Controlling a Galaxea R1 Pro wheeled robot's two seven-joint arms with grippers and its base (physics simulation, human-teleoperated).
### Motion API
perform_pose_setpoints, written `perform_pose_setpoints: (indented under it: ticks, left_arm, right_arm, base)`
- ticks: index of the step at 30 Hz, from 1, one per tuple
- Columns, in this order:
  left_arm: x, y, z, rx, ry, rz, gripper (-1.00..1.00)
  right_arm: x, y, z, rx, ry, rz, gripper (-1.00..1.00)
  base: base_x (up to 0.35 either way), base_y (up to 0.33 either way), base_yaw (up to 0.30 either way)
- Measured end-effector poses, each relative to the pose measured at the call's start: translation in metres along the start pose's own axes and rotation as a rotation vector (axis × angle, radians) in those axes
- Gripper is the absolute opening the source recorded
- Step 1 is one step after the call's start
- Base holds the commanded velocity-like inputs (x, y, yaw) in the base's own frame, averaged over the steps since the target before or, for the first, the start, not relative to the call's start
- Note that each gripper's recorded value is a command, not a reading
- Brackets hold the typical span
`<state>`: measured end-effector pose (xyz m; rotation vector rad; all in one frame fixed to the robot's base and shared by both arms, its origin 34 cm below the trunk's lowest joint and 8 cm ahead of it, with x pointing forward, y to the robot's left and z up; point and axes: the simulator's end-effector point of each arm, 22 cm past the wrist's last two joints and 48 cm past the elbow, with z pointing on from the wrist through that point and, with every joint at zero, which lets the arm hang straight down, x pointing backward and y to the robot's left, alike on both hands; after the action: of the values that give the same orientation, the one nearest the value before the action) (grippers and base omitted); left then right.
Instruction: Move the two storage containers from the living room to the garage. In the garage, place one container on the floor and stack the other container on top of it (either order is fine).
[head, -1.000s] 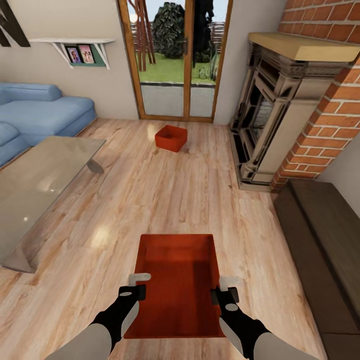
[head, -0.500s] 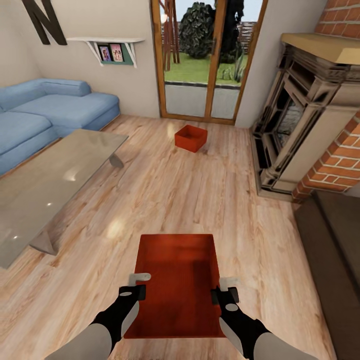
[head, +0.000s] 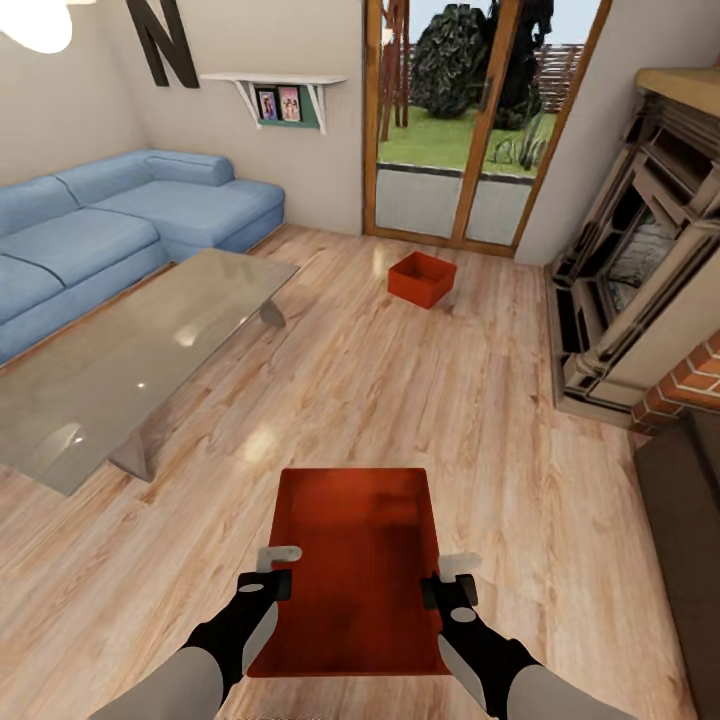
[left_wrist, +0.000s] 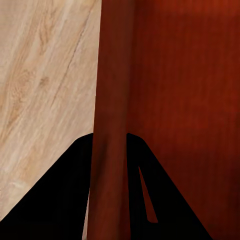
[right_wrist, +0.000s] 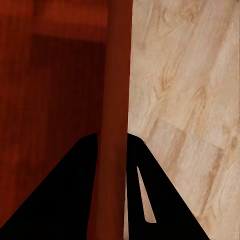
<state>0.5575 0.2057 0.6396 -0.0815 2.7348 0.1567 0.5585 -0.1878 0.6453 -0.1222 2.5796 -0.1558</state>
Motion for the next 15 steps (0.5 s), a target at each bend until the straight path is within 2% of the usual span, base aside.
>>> perform_pose_setpoints:
  ticks: [15]
  left_arm:
    - [0.0000, -0.0001, 0.0000, 0.000, 0.000, 0.000, -1.00]
  right_arm:
    - [-0.0001, 0.0000, 0.0000, 0.000, 0.000, 0.000, -1.00]
  base:
    - [0.000, 0.000, 0.263]
